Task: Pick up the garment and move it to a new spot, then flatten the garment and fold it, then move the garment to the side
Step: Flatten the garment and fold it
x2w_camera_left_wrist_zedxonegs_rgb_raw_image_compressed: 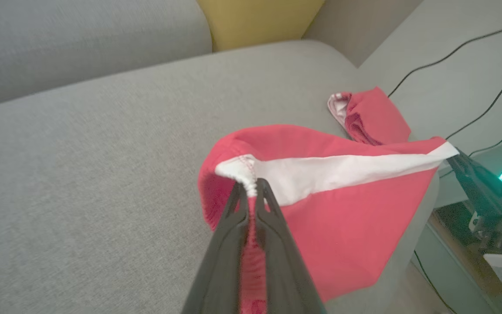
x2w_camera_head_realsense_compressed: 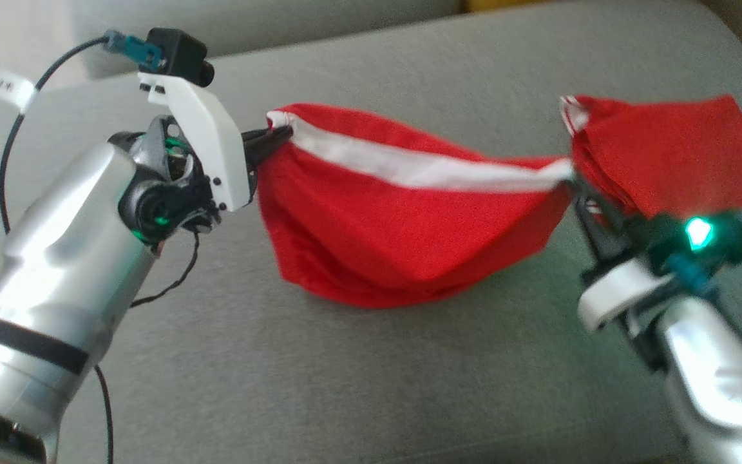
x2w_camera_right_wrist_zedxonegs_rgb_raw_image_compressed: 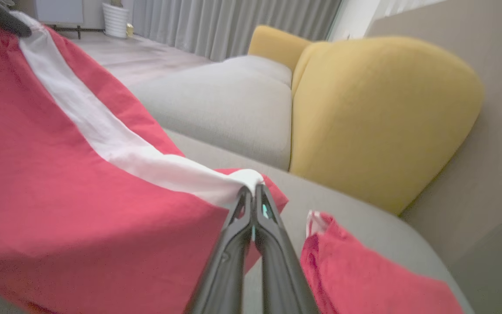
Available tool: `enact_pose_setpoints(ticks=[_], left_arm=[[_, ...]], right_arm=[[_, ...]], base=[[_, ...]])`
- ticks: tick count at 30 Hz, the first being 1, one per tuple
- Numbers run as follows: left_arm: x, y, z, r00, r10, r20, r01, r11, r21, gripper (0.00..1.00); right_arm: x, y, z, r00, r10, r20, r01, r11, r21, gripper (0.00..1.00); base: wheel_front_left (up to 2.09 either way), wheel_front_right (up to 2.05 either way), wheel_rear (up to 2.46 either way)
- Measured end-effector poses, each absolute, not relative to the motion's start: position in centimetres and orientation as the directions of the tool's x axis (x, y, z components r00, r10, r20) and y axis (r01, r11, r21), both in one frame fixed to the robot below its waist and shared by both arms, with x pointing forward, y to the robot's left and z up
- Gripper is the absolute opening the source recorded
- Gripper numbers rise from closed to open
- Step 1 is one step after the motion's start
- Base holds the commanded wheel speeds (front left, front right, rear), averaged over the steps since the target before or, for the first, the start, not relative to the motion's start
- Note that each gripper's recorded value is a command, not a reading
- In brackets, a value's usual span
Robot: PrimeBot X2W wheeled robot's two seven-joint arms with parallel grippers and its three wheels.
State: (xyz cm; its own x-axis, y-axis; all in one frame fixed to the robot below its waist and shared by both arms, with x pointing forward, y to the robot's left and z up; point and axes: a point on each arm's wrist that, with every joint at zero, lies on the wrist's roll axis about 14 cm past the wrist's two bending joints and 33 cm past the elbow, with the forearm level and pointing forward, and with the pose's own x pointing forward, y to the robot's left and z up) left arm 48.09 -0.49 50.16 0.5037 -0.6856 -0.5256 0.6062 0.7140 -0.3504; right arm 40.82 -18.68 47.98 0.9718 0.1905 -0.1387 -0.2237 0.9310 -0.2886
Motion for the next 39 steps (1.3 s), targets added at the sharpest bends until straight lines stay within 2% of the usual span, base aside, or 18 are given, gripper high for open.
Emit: enact_pose_setpoints(ticks=[3,9,16,21,25,33,39], left_arm=[[47.7,0.8,52.6,0.584,-0.685,-0.435,0.598,0.726,-0.34,0.0],[46.6,4.6,57.3,0.733,-0.632,-0.253,0.551,0.769,-0.325,0.0],[44.4,9.4,63.4,0.845,-0.535,-0.007,0.513,0.812,-0.279,0.0],[42.3,11.4,66.7,0.86,-0.489,0.147,0.51,0.835,-0.207,0.0],[40.8,11.9,68.0,0.85,-0.482,0.212,0.519,0.835,-0.184,0.0],[39.5,11.7,68.3,0.837,-0.504,0.216,0.536,0.835,-0.129,0.0],[41.2,11.3,67.7,0.842,-0.511,0.17,0.532,0.84,-0.107,0.0]], right_arm=[[42.5,-18.1,51.9,0.969,0.24,-0.062,-0.247,0.907,-0.342,0.0],[44.3,-17.3,56.5,0.95,0.312,-0.002,-0.284,0.863,-0.418,0.0],[45.6,-14.0,62.3,0.913,0.392,0.114,-0.317,0.856,-0.407,0.0],[45.1,-12.3,64.4,0.891,0.427,0.154,-0.339,0.852,-0.399,0.0],[44.5,-11.5,66.2,0.874,0.445,0.197,-0.34,0.848,-0.405,0.0],[43.0,-12.0,68.3,0.873,0.429,0.232,-0.316,0.86,-0.4,0.0],[44.2,-12.9,68.9,0.89,0.405,0.211,-0.301,0.867,-0.398,0.0]], base=[[0.0,0.0,0.0],[0.0,0.0,0.0],[0.0,0.0,0.0],[0.0,0.0,0.0],[0.0,0.0,0.0],[0.0,0.0,0.0],[0.0,0.0,0.0]])
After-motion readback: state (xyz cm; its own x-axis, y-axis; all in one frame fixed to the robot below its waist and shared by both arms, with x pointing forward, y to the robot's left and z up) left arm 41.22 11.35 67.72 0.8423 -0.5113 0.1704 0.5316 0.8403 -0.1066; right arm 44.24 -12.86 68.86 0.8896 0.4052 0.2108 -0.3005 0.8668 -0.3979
